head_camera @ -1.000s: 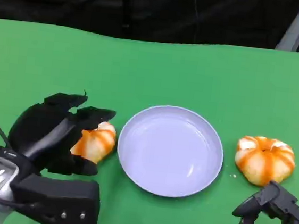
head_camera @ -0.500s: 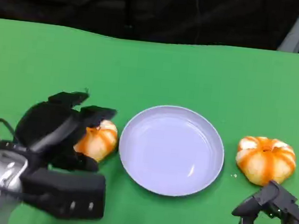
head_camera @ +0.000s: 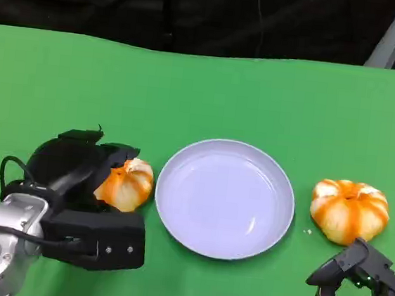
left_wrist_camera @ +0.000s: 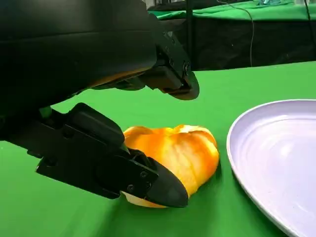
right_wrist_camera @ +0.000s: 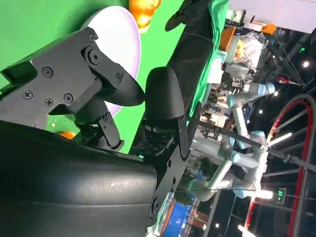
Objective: Grasp the bread from the table and place it into the plate.
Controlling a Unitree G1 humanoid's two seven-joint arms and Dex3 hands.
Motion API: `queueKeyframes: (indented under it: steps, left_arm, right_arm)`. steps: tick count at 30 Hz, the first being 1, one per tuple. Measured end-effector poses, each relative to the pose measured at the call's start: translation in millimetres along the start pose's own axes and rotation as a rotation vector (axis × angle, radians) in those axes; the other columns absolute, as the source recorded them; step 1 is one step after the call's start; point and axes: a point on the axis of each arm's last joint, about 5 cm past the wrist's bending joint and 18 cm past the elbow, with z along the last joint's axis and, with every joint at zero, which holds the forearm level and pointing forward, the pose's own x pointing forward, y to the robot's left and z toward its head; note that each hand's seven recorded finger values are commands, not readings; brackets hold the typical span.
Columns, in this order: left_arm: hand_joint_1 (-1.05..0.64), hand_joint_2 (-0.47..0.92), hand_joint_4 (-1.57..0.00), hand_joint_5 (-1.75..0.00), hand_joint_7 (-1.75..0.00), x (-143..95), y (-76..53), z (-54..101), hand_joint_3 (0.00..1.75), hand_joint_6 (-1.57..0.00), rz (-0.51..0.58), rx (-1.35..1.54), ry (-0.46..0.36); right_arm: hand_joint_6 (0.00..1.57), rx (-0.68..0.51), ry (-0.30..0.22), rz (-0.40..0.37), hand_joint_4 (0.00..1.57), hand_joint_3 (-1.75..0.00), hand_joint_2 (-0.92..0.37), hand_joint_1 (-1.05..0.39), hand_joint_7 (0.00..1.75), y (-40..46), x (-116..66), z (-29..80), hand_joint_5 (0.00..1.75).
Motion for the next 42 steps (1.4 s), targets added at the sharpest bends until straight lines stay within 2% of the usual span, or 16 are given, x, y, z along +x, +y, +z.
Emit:
queueKeyframes:
  steps: [28, 33, 38, 42]
  left_arm:
    - [-0.84, 0.91, -0.26, -0.01, 0.00, 0.0, -1.0, 0.7, 0.01, -0.47, -0.003, -0.005, -0.002]
    - [-0.86, 0.92, -0.26, -0.01, 0.00, 6.7, -14.4, -6.2, 0.01, -0.47, -0.066, -0.004, 0.078]
    - [-0.85, 0.92, -0.26, -0.01, 0.00, 8.1, -27.8, -10.2, 0.02, -0.47, -0.112, -0.018, 0.115]
    - [-0.85, 0.92, -0.26, -0.01, 0.00, 9.6, -30.0, -11.4, 0.02, -0.47, -0.115, -0.019, 0.123]
  right_arm:
    - [0.76, 0.000, 0.000, 0.000, 0.84, -1.26, -0.48, -0.10, 1.51, 0.0, 0.0, 0.0, 1.75]
    - [0.76, -0.002, -0.010, -0.005, 0.84, -1.25, -0.48, -0.10, 1.51, 0.2, 0.2, 2.5, 1.75]
    - [0.75, -0.010, -0.002, -0.005, 0.84, -1.22, -0.50, -0.10, 1.52, 0.0, -0.3, 3.8, 1.75]
    - [0.75, -0.011, 0.001, -0.005, 0.84, -1.21, -0.50, -0.10, 1.53, -0.3, -1.0, 3.7, 1.75]
